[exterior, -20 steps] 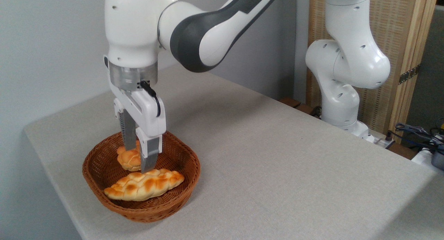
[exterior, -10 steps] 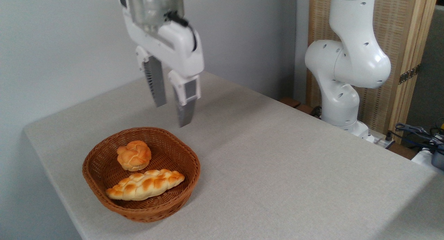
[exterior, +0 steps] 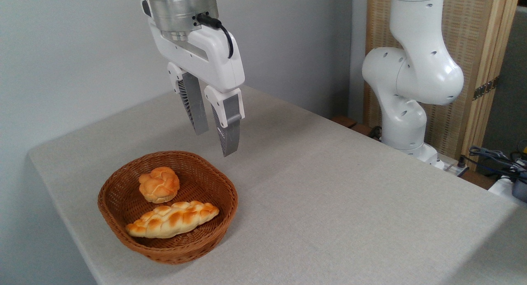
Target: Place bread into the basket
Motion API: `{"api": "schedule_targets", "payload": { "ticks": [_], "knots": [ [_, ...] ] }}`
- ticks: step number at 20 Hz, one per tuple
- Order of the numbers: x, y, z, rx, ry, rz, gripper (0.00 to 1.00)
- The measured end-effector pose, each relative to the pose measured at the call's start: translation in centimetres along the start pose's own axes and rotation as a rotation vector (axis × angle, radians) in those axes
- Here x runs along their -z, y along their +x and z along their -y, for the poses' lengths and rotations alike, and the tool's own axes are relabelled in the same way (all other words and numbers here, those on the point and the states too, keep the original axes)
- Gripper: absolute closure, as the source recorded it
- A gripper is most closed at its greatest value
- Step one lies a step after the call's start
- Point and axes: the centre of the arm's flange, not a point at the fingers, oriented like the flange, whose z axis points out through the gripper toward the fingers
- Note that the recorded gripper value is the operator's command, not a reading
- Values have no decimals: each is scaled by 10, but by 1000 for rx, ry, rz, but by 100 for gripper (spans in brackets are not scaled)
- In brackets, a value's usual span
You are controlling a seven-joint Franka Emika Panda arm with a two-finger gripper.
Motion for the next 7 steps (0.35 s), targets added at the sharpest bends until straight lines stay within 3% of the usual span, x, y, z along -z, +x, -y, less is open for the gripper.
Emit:
{"api": "schedule_targets", "payload": {
  "ticks": [7],
  "knots": [
    [-1,4,-4,-12,5,9,0]
  ]
}}
